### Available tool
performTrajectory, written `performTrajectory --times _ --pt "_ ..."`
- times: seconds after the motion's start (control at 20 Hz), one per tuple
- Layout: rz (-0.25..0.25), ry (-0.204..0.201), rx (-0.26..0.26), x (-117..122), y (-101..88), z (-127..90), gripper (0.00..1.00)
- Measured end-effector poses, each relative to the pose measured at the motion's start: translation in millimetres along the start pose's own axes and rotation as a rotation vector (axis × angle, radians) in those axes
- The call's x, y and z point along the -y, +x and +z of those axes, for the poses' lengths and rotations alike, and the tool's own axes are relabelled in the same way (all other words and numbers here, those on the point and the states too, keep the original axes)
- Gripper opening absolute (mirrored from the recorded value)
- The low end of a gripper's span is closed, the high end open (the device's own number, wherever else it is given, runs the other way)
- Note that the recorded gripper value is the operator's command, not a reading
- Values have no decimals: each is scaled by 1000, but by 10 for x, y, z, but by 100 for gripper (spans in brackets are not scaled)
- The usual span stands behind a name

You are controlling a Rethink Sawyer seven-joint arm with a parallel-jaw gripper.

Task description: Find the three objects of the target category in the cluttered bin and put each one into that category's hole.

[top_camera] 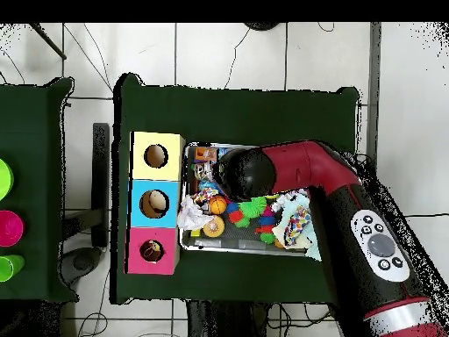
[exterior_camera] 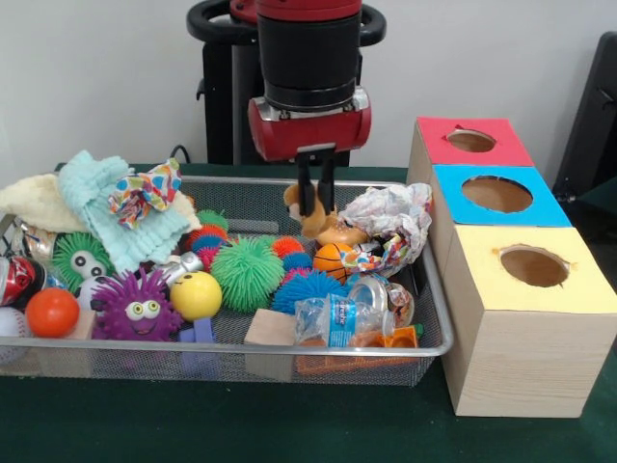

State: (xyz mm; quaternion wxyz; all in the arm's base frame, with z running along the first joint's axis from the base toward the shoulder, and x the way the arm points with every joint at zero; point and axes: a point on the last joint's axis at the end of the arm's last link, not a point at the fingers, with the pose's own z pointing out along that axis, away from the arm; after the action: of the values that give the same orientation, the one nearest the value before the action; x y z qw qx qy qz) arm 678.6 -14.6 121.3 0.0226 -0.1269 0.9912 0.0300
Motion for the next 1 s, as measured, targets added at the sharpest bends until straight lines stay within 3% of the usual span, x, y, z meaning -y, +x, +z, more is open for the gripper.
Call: performTrajectory --times 0.55,1.0 --pt "-175 -52 39 -226 -249 39 0" --pt "-235 -83 40 -262 -490 -12 0"
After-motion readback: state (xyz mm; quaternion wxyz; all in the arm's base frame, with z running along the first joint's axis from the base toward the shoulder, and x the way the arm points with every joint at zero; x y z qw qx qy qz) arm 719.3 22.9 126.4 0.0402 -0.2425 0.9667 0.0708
